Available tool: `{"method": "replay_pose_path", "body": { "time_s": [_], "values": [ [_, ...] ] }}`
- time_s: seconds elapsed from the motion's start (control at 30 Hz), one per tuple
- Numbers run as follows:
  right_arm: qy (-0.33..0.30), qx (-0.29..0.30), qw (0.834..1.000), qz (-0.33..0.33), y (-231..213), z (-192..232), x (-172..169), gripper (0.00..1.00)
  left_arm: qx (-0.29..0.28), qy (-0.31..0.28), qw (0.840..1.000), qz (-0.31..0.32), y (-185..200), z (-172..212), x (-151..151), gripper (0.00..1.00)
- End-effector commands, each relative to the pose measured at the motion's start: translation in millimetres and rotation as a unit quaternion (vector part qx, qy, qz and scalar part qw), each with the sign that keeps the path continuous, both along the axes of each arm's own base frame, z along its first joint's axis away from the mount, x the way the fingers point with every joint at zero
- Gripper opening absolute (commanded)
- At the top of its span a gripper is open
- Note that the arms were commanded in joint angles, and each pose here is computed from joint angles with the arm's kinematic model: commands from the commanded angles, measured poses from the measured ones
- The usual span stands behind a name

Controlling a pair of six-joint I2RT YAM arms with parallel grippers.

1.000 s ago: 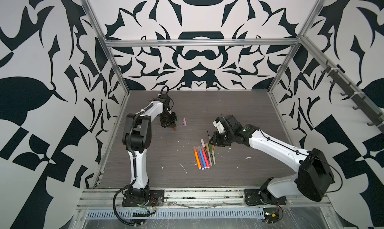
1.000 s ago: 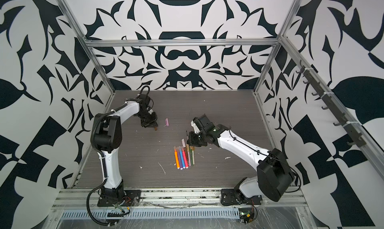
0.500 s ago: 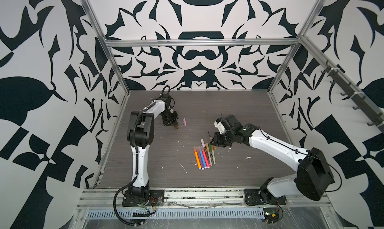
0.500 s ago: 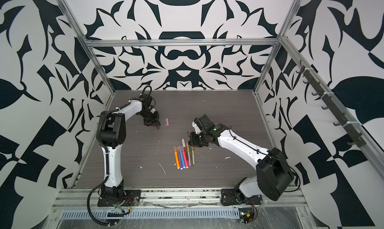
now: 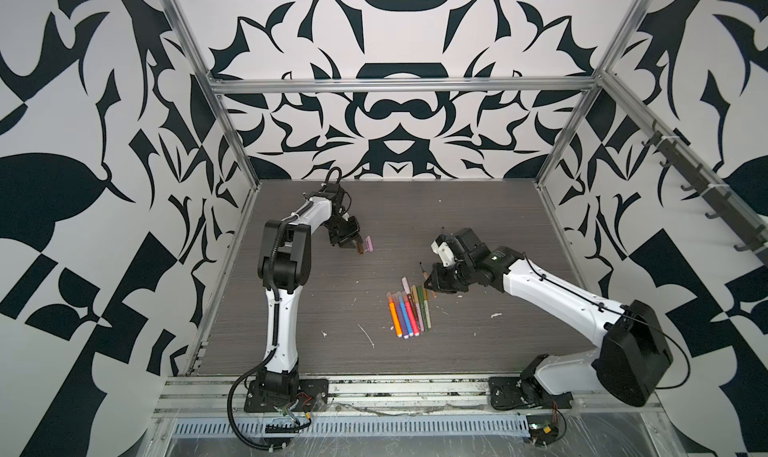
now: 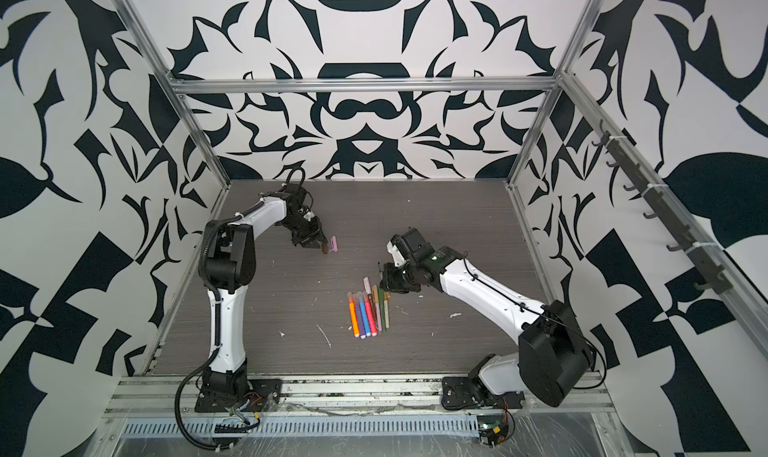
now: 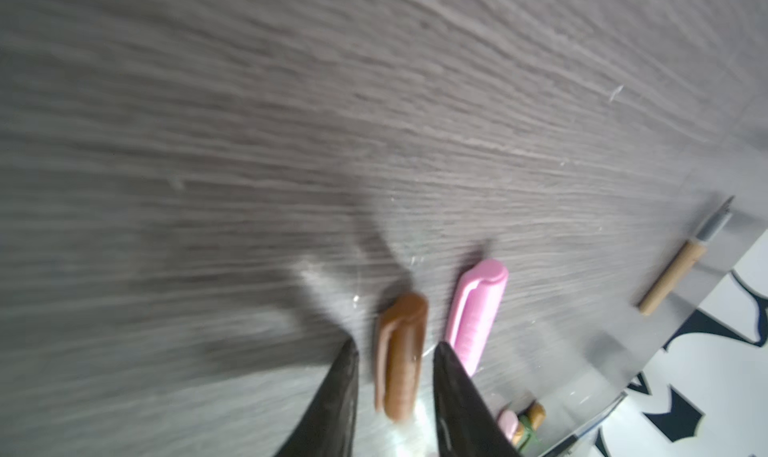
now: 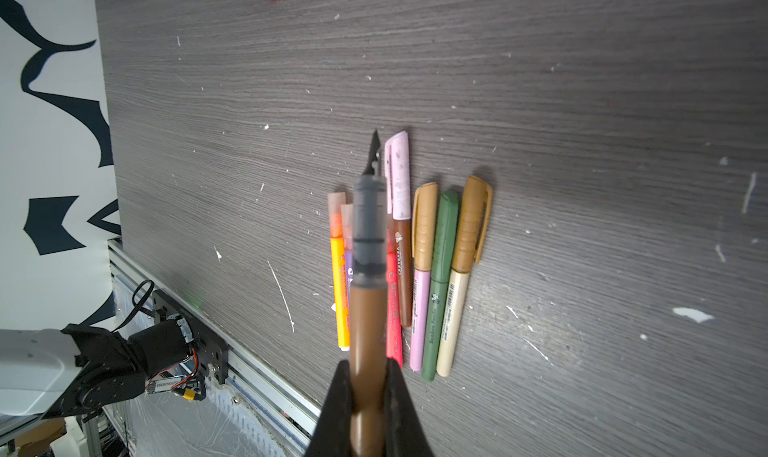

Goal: Open the pen caps
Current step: 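Lay the brown cap by the pink cap while the right carries the pen away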

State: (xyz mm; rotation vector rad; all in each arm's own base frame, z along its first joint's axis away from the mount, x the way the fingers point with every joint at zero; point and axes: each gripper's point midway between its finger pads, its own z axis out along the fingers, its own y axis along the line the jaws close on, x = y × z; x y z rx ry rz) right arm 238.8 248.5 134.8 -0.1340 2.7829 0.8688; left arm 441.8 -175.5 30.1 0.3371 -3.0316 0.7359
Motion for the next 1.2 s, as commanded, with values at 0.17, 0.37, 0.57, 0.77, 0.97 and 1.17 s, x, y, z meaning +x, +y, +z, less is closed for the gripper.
{"method": "replay_pose_path", "body": {
  "time_s": [0.17,0.37,0.57,0.77,0.97,1.17],
  "values": [
    [-0.027,0.015,1.000,0.001,2.2,23.4,14.4,0.00,0.003,0.024,1.000,0.004,-3.1,-13.5,-6.6,0.37],
    [-0.036,0.021,0.999,-0.013,-9.6,32.1,26.7,0.00,-0.008,0.023,1.000,0.006,-10.1,-11.2,-6.2,0.37],
    [-0.043,0.023,0.998,-0.027,-25.8,41.2,38.0,0.00,-0.013,0.024,1.000,0.006,-14.9,-13.0,-7.1,0.37],
    [-0.045,0.025,0.998,-0.032,-30.8,43.1,39.3,0.00,-0.016,0.032,0.999,0.012,-15.4,-14.6,-9.3,0.37],
    [-0.046,0.029,0.998,-0.038,-34.6,46.0,44.0,0.00,-0.019,0.019,0.999,0.020,-17.0,-14.4,-1.3,0.37],
    [-0.047,0.030,0.998,-0.036,-36.0,48.0,45.0,0.00,-0.023,0.019,0.999,0.028,-17.8,-15.1,1.1,0.38]
  ]
}}
